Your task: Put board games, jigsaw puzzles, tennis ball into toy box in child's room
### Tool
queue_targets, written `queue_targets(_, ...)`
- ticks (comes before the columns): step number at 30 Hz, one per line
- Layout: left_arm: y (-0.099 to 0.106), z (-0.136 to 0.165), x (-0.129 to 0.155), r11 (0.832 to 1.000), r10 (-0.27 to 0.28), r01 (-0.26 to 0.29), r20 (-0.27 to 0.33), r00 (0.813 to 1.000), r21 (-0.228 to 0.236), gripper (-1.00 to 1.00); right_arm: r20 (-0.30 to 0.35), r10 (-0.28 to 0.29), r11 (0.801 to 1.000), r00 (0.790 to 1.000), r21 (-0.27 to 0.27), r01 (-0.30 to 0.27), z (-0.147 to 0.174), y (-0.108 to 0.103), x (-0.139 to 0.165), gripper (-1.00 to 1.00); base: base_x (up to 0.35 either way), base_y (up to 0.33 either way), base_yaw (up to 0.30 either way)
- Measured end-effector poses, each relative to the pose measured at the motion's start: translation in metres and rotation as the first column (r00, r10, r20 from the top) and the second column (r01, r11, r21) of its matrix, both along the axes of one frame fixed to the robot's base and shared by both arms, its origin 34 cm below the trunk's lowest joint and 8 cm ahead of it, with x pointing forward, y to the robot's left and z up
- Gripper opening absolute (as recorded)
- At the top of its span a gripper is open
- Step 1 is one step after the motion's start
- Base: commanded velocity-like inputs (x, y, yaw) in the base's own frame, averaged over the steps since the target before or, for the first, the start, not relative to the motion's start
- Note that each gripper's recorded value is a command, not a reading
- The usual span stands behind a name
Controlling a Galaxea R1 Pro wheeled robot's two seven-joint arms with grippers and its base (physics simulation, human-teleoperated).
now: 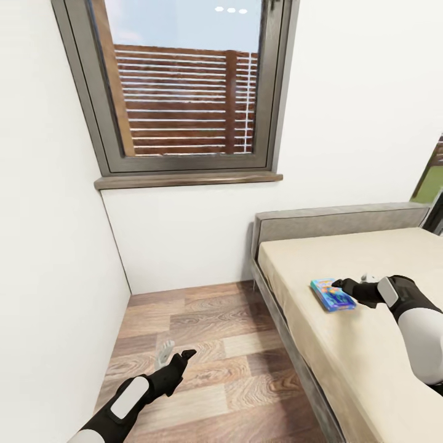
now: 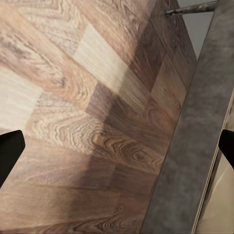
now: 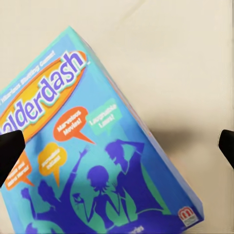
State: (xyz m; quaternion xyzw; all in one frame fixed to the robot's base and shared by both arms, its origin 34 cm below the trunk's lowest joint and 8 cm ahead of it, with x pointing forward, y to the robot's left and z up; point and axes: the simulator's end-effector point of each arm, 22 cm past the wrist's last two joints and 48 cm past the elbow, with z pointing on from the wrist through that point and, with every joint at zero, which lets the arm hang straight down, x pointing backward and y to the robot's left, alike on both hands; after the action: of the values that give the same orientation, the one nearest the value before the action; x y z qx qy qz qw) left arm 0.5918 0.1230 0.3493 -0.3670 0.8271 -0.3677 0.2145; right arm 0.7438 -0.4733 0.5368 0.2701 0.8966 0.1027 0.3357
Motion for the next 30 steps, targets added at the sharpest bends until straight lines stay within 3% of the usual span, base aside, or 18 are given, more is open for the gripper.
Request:
queue_targets(17,0.000,0.000,0.000,1.000,0.000,0.000,0.000,1.000,0.000,1.00,0.001,0.000,1.000,1.000,0.002,0.000,0.000,-0.001,0.000,1.00,-0.009,-0.002,0.000)
queue_targets(30,0.000,0.000,0.000,1.000,0.000,0.000,0.000,1.000,0.000,1.00,0.041,0.043,0.998,0.998,0.045,-0.044,0.006,0.013,0.006,1.00,-0.001,0.000,0.046)
